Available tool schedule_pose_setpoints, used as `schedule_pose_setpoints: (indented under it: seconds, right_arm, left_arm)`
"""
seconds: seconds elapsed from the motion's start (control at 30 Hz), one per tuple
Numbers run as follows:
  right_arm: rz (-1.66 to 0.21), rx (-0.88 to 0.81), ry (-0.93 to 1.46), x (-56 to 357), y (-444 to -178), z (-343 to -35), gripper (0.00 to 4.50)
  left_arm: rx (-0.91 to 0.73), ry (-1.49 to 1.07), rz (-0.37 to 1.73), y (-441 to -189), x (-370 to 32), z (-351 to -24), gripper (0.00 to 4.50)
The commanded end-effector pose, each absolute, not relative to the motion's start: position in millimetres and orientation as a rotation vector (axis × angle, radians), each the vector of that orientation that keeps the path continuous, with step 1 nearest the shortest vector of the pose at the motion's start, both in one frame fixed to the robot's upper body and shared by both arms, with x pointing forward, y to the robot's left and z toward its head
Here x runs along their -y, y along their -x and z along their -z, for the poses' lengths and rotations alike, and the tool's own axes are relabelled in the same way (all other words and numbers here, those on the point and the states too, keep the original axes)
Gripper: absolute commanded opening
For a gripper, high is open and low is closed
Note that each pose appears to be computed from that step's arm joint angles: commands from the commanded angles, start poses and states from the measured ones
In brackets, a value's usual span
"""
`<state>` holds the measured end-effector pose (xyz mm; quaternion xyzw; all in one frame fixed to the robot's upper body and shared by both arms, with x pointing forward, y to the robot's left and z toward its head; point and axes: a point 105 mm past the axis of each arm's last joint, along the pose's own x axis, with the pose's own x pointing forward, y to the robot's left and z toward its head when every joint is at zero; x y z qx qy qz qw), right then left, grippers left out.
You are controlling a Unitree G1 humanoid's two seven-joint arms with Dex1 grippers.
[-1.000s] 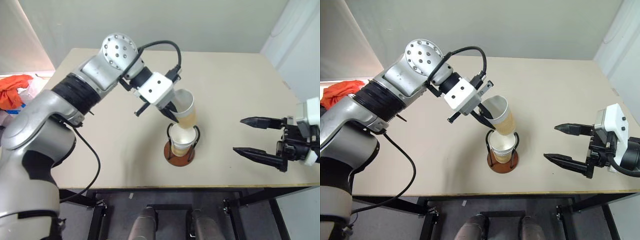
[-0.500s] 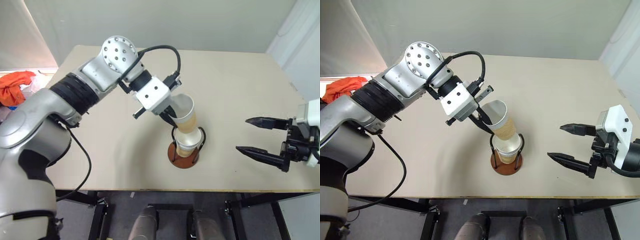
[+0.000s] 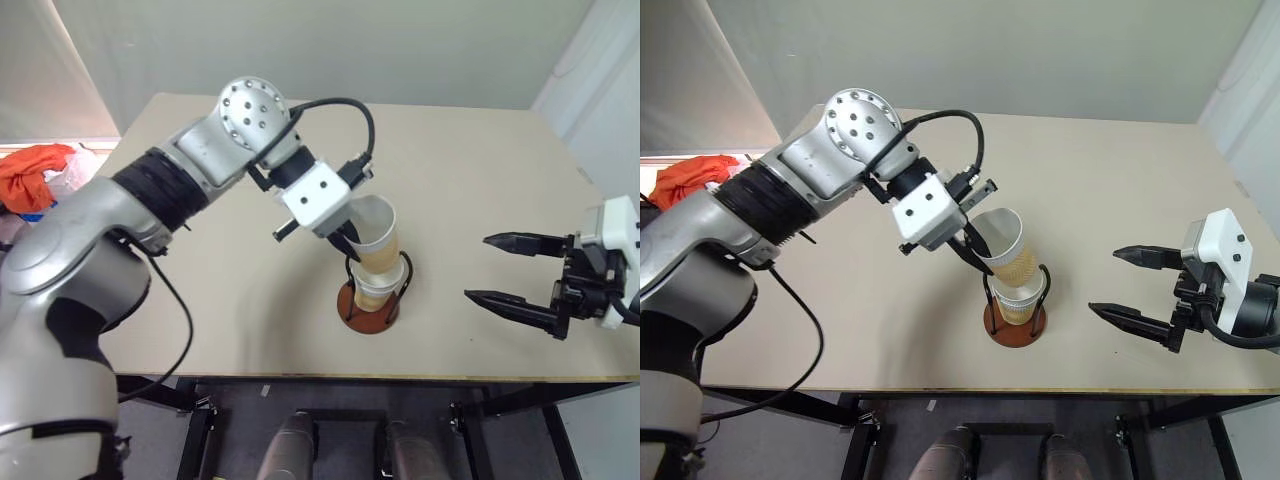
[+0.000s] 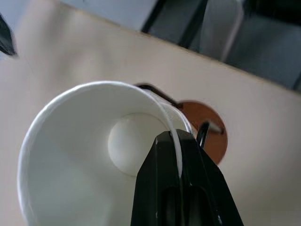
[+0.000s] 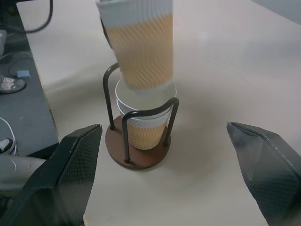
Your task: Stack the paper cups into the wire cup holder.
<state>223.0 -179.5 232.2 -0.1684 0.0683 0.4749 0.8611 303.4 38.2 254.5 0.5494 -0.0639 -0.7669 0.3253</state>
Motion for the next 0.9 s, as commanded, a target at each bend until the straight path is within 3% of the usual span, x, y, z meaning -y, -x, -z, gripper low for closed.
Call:
schedule_pose_setpoints:
  seconds: [0.03, 0.3, 0.4, 0.53, 0.67, 0.77, 0.9]
  right_arm:
    - [-0.982, -0.118, 0.392, 180, -223, -238, 4.5]
    - [-1.061, -0.121, 0.388, 171, -230, -237, 4.5]
    - [-1.126, -0.116, 0.38, 163, -240, -236, 4.5]
    - [-1.215, -0.114, 0.374, 155, -258, -232, 4.5]
    - [-1.296, -0.127, 0.344, 158, -280, -231, 4.5]
    - [-1.324, -0.169, 0.374, 170, -291, -228, 4.5]
    - [-1.323, -0.173, 0.382, 195, -308, -239, 4.5]
  left_arm:
    - [0.222, -1.453, 2.021, -299, -37, -266, 0.43]
    - [0.246, -1.395, 1.872, -324, -28, -278, 3.0]
    - [0.236, -1.315, 1.744, -337, -38, -290, 3.0]
    - [0.088, -1.142, 1.637, -342, -90, -287, 3.0]
    - [-0.045, -0.767, 1.46, -337, -167, -291, 3.0]
    - [-0.106, -0.63, 1.334, -328, -210, -292, 3.0]
    - [-0.231, -0.487, 1.202, -295, -267, -268, 3.0]
